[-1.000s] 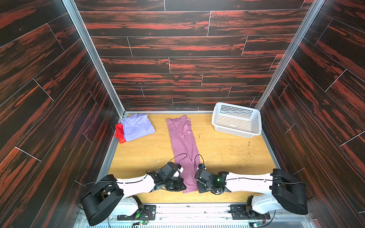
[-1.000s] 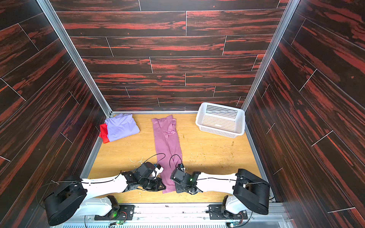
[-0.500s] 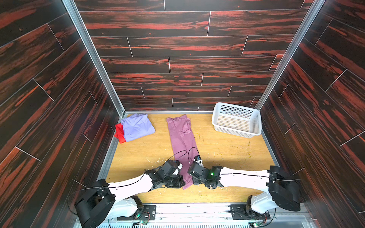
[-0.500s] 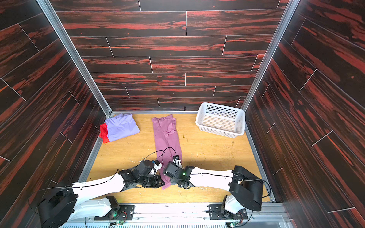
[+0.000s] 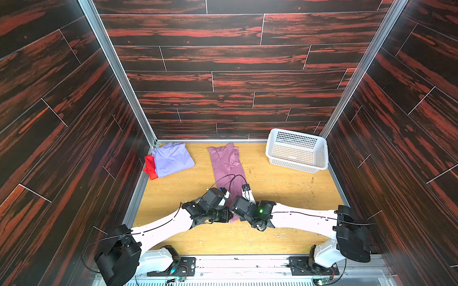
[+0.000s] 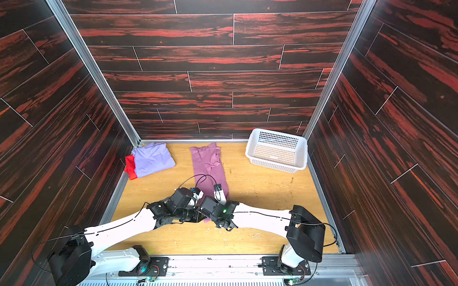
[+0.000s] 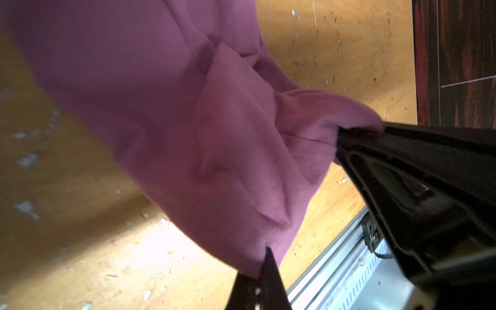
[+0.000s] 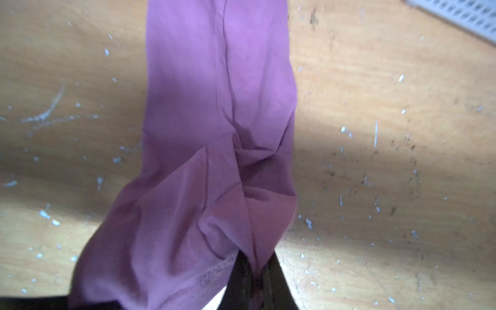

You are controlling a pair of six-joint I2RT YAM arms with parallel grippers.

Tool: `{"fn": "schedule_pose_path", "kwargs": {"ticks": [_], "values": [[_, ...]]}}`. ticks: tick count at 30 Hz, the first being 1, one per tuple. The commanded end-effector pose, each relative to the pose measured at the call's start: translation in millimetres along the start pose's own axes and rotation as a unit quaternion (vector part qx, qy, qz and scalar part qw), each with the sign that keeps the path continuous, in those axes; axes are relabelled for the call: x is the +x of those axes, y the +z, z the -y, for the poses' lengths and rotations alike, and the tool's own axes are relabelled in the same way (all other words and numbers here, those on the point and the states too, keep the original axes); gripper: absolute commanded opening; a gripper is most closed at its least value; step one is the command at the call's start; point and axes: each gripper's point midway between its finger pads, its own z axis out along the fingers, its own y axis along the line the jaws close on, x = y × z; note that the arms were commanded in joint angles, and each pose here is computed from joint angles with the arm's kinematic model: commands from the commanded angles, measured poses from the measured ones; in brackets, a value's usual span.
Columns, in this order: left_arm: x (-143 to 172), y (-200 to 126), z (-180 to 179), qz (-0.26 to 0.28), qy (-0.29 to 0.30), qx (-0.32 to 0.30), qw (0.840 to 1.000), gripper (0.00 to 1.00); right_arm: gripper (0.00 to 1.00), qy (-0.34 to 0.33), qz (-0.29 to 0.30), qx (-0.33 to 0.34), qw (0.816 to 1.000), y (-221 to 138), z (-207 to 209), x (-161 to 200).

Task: Fold and stack t-shirts
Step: Fold the T-shirt.

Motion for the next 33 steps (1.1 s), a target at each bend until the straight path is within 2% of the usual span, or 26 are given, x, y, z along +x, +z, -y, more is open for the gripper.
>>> {"fn": "schedule_pose_path", "kwargs": {"ticks": [1, 8, 16, 20, 25, 33], "values": [[-11, -7, -4, 0.008, 0.010, -0.013, 1.000, 0.00, 0.10, -0.015, 0.023, 0.027, 0.999, -2, 10, -16], [-45, -19, -9, 0.052, 0.017, -0.034, 0.998, 0.00, 0.10, -0.009, 0.050, 0.038, 0.998, 13, 20, -42], [-113, -27, -10, 0.120, 0.031, -0.056, 0.991, 0.00, 0.10, -0.015, 0.081, 0.037, 0.996, 48, 20, -84], [-137, -15, -8, 0.118, 0.032, -0.052, 0.991, 0.00, 0.09, -0.024, 0.089, 0.035, 0.995, 65, 16, -105], [-152, -1, -14, 0.099, 0.022, -0.045, 0.994, 0.00, 0.09, -0.021, 0.091, 0.022, 0.995, 88, 15, -126], [-171, -3, -45, 0.113, -0.010, -0.052, 0.992, 0.00, 0.09, -0.026, 0.083, -0.012, 0.996, 123, 3, -142]]}}
